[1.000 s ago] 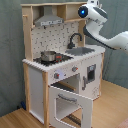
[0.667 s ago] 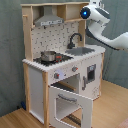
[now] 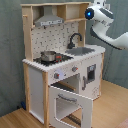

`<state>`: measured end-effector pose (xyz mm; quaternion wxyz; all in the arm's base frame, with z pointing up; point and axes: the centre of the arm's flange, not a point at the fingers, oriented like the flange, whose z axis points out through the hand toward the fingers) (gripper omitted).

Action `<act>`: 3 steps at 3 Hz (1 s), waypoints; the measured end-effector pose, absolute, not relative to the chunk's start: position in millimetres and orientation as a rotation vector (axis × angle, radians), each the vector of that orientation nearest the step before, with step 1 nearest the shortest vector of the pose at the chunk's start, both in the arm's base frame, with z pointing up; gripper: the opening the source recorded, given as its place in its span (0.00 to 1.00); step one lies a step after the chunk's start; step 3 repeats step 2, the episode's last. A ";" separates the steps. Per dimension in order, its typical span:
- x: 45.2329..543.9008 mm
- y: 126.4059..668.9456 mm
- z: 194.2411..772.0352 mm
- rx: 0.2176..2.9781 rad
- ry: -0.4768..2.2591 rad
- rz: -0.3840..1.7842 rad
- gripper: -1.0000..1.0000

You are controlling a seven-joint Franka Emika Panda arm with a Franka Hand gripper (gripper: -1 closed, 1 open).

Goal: Play with the kitchen

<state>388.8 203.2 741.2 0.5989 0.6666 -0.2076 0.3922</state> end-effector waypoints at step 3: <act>392.1 233.2 730.9 1.541 -0.411 0.991 1.00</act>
